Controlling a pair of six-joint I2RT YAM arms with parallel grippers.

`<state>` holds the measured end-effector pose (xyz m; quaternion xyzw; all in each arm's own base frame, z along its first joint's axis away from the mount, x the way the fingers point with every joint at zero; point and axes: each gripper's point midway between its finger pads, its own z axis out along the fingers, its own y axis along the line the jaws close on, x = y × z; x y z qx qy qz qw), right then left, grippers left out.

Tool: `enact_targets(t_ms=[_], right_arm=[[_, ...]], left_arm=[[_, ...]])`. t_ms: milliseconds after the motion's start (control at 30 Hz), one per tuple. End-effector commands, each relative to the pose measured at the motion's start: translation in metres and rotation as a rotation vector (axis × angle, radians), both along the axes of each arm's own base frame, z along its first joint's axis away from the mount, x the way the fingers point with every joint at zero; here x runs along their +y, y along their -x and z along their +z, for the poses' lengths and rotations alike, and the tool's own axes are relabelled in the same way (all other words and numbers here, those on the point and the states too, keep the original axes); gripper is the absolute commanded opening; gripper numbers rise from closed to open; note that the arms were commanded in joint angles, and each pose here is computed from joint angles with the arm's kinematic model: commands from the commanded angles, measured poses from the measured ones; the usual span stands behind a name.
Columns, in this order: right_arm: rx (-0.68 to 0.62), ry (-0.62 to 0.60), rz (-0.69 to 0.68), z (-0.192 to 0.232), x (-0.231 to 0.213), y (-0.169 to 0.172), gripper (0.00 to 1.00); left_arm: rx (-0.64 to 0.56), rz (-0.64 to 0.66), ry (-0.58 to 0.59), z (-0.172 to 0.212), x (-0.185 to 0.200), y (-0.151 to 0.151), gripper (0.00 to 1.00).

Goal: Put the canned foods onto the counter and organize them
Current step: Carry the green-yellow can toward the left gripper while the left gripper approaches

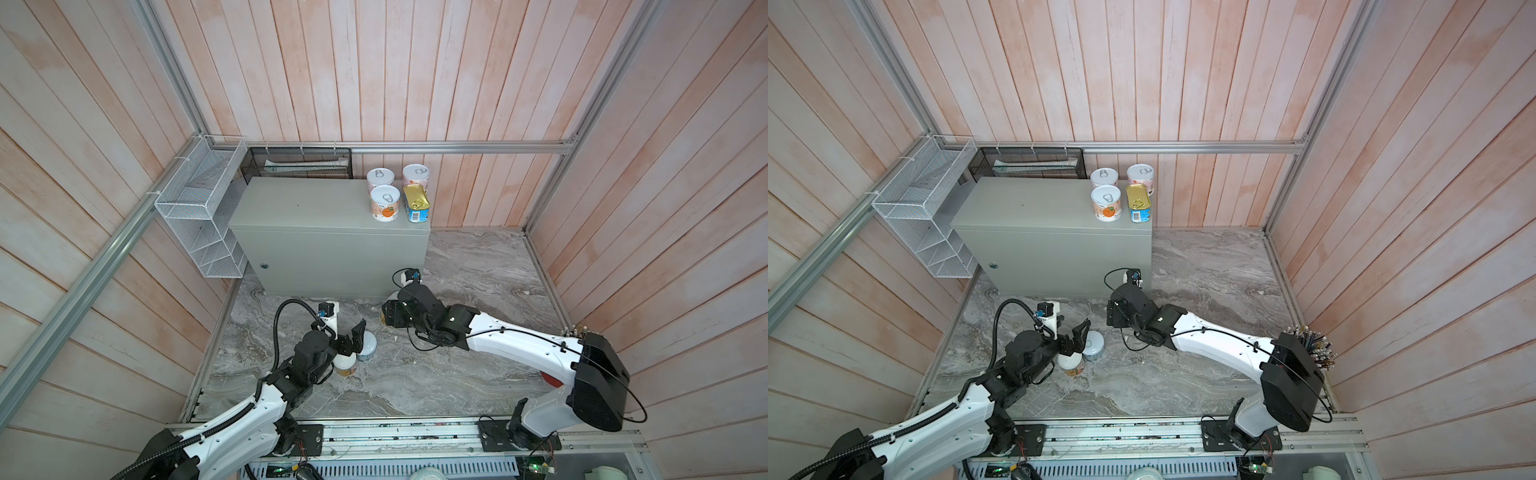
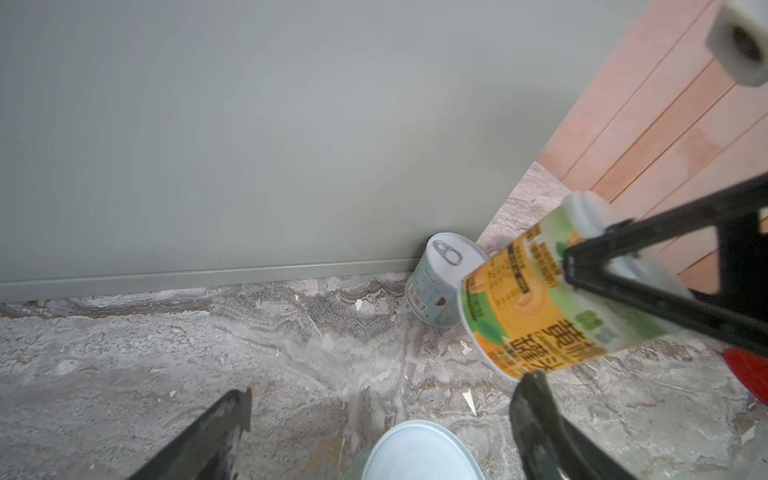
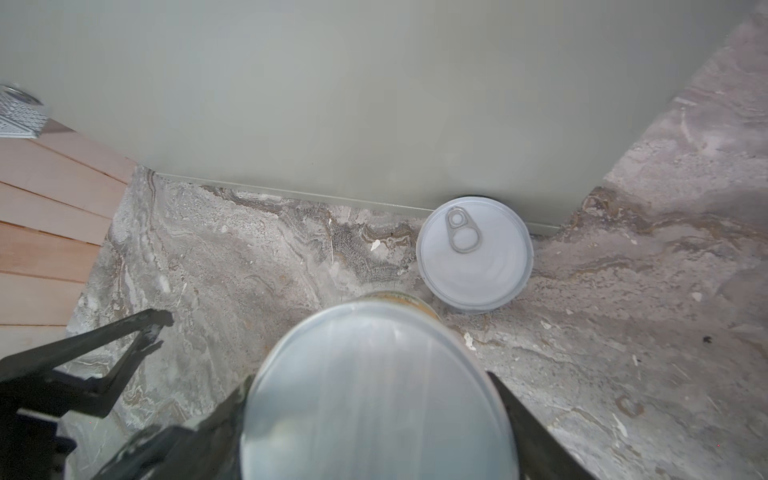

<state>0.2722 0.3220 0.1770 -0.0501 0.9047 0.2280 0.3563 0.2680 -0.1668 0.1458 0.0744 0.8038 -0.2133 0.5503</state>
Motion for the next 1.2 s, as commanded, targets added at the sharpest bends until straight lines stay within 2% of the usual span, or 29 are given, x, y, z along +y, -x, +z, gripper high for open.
enact_targets(t_ms=[0, 167, 367, 600, 767, 1000, 1167], right_arm=[[-0.035, -0.129, -0.022, 0.029, -0.006, 0.004, 0.57], [-0.038, -0.145, -0.084, 0.025, -0.036, 0.016, 0.57], [-0.039, -0.176, -0.152, 0.012, -0.07, 0.028, 0.58], [-0.033, -0.225, -0.194, -0.003, -0.094, 0.04, 0.58], [-0.027, -0.201, -0.202, -0.012, -0.104, 0.045, 0.58], [-0.004, -0.151, -0.156, -0.022, -0.102, 0.049, 0.58], [-0.006, -0.145, -0.113, -0.019, -0.094, 0.049, 0.58]], left_arm=[[0.002, -0.021, 0.011, -0.001, -0.005, 0.001, 1.0], [0.016, -0.062, 0.029, -0.002, -0.013, 0.003, 1.0], [0.053, -0.057, -0.003, -0.012, -0.015, -0.001, 1.0], [0.082, -0.141, 0.002, -0.021, -0.032, 0.001, 1.0], [0.121, -0.208, -0.015, -0.029, -0.047, 0.001, 1.0], [0.053, -0.416, 0.056, -0.005, -0.079, 0.027, 1.0], [-0.021, -0.549, 0.039, 0.006, -0.101, 0.05, 1.0]])
